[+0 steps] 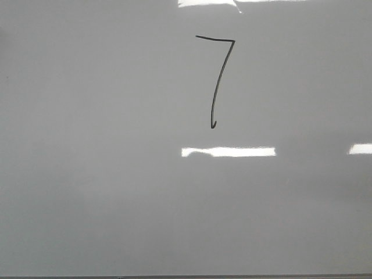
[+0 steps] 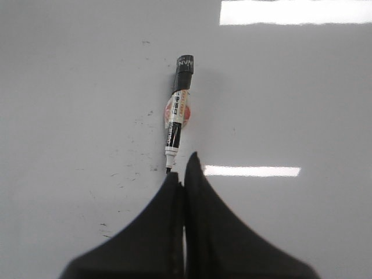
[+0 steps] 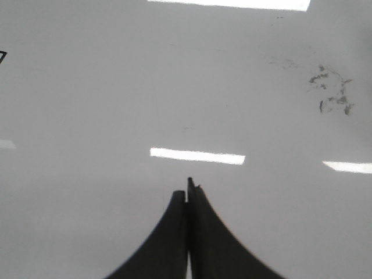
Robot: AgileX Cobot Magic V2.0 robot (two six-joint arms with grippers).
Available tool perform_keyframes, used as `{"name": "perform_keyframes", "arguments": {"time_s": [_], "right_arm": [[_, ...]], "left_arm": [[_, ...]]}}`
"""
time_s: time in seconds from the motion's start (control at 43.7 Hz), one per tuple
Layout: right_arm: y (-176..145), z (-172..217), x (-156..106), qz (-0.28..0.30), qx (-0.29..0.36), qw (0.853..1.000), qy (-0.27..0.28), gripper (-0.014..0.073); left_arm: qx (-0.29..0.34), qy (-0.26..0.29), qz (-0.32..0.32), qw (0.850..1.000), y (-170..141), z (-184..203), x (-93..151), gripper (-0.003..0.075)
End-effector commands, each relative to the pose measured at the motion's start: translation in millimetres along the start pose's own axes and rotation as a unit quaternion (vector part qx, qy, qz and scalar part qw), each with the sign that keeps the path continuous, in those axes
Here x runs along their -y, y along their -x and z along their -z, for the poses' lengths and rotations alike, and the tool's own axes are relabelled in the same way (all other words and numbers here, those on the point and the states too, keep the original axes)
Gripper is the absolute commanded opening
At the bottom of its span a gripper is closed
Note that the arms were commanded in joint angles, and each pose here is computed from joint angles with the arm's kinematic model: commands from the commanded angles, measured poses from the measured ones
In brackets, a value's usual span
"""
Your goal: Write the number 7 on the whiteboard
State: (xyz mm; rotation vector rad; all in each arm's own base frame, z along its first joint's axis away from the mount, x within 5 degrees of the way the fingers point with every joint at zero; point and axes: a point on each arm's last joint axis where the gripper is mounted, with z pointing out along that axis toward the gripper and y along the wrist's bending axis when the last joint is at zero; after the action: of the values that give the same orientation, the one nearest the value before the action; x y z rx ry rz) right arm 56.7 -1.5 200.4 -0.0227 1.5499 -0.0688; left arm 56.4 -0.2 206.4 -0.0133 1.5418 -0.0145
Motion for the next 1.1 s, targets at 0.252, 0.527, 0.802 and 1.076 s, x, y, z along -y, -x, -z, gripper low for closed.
{"name": "perform_keyframes", "arguments": {"time_s": [0.252, 0.527, 0.802, 1.076], "right_arm": [[15.1, 2.8, 2.1, -0.039, 0.082, 0.996, -0.009, -0.0069], [15.6, 2.9, 1.6, -0.049, 0.085, 0.995, -0.006, -0.0069], [15.8, 3.0, 0.2, -0.046, 0.086, 0.995, 0.007, -0.0069], [15.8, 3.0, -0.1, -0.046, 0.086, 0.995, 0.009, -0.0069]], "left_arm": [[0.047, -0.002, 0.004, 0.999, 6.8, 1.6, 0.0, -0.002], [0.047, -0.002, 0.004, 0.999, 6.8, 1.6, 0.0, -0.002], [0.047, -0.002, 0.004, 0.999, 6.8, 1.6, 0.0, -0.002], [0.047, -0.002, 0.004, 0.999, 6.8, 1.6, 0.0, -0.002]]}}
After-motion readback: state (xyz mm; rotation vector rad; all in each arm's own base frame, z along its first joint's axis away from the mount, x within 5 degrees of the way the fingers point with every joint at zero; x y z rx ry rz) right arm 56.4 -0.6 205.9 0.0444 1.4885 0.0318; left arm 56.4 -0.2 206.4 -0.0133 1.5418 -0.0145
